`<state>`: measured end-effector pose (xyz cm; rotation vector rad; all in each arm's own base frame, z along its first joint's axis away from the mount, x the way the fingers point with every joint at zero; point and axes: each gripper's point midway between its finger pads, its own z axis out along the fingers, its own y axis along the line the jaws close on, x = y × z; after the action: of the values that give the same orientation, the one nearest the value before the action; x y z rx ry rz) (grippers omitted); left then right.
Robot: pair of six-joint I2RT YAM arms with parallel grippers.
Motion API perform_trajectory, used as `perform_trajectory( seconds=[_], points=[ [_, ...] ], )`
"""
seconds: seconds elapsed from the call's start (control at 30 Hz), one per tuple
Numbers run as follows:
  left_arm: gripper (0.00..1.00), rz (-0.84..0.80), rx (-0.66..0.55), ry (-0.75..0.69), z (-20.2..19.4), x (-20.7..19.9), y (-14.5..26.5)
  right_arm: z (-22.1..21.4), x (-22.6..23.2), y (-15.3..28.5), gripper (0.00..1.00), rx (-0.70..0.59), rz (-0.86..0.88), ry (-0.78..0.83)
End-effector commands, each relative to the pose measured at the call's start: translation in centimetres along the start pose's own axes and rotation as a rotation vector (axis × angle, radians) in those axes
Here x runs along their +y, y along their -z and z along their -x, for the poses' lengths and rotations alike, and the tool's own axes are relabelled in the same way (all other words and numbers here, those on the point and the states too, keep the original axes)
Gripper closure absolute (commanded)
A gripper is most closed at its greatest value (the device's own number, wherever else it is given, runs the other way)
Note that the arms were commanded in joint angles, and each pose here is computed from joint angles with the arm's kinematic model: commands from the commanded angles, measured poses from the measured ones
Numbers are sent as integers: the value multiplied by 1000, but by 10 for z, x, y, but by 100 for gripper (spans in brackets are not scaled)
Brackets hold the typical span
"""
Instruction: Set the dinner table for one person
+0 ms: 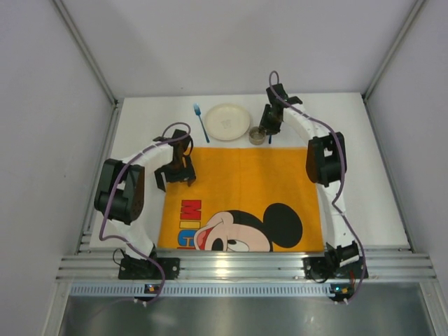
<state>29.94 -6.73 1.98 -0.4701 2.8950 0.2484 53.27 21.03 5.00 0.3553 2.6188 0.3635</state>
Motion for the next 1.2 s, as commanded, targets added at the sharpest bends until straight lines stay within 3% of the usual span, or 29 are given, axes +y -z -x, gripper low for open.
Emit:
perform_trajectory(
  seconds=[0.0,0.03,0.13,0.17,0.3,0.47,0.63,0.9,1.17],
  points=[
    [1,246,137,-59,-43,59,-16,9,11,6,71,-50,-32,50],
    [1,249,117,-48,-35,58,-12,5,11,3,74,-43,-40,63],
    [1,260,109,-59,-25,59,2,10,13,9,98,-58,-46,67],
    [1,279,58,-43,-7,60,12,15,11,14,100,-75,-53,63],
    [1,233,-96,1,32,54,45,39,18,50,100,-149,-29,58],
    [1,61,-259,47,73,28,78,67,4,135,100,-294,-66,90],
    [1,-103,-345,79,107,-10,89,35,-52,177,100,-292,-171,82],
    [1,-268,-392,52,158,-65,96,-44,-113,140,100,-146,-227,27],
    [2,-355,-436,34,209,-107,103,-78,-123,105,100,-68,-200,5]
  ],
)
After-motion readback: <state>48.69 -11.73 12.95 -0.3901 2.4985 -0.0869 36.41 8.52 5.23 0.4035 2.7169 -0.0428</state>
